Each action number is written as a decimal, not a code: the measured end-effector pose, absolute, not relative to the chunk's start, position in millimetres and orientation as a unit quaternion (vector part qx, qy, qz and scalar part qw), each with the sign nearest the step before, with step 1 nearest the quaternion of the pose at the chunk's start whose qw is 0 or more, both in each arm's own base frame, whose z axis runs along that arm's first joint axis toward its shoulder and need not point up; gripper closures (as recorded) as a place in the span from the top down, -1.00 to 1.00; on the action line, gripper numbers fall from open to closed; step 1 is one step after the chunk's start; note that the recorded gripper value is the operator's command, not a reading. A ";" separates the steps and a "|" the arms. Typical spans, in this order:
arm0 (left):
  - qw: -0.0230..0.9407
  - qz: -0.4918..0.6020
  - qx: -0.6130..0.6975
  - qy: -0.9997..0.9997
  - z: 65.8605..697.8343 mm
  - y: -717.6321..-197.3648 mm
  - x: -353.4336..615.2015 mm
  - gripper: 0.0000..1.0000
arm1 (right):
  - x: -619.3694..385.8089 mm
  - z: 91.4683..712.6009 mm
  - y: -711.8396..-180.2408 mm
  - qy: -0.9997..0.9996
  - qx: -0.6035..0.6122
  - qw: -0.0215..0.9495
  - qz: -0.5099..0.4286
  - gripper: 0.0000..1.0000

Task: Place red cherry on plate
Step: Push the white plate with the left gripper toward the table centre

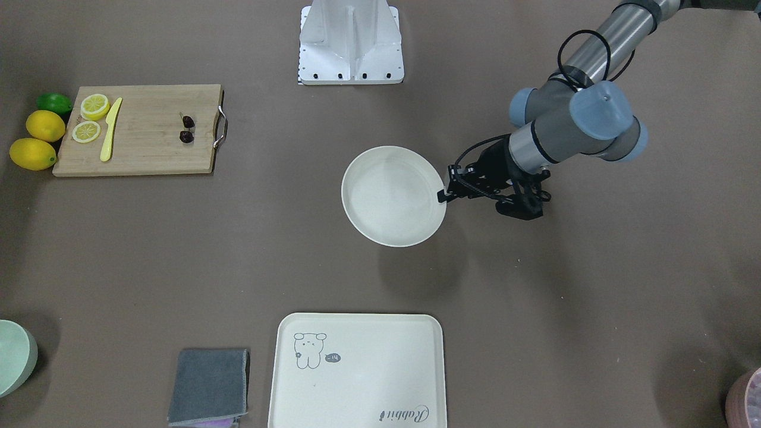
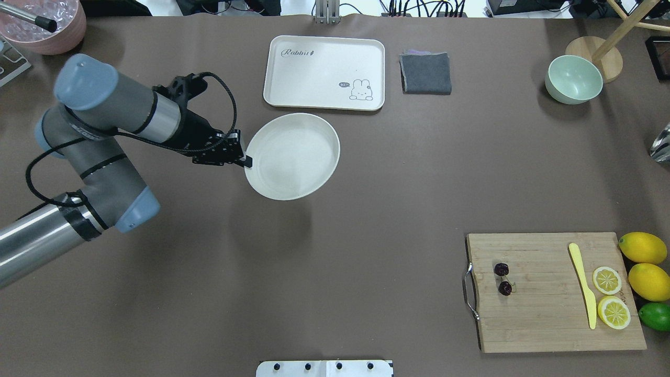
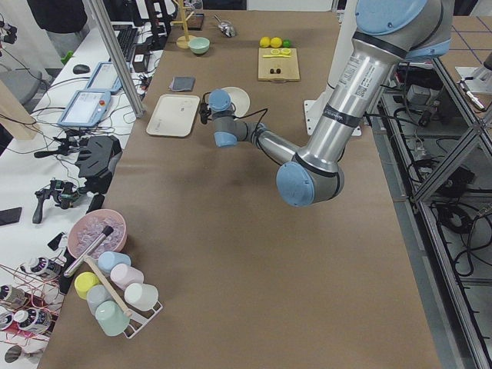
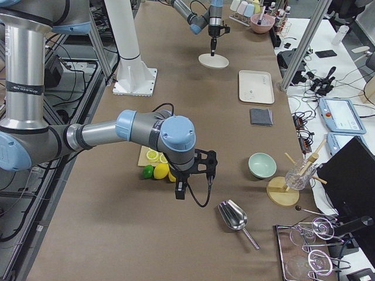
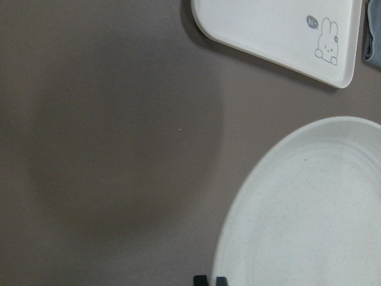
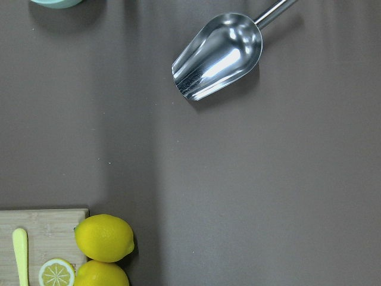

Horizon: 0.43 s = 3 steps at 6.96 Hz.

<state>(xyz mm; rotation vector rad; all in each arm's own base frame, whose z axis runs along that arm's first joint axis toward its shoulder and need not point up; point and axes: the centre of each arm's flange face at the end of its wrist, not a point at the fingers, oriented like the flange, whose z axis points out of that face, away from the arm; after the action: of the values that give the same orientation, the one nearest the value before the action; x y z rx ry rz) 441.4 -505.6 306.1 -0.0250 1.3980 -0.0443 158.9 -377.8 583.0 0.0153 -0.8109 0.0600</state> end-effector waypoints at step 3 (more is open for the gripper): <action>0.774 -0.019 0.007 0.633 293.8 -488.4 479.4 -1.00 | 160.8 583.9 -376.2 -0.395 0.003 0.918 0.038 1.00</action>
<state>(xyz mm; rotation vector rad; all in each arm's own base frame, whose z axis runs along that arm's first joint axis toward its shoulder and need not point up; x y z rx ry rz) 479.4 -488.4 293.8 0.0144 1.3698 -0.0416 160.8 -376.2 583.9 0.0070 -0.8113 0.0778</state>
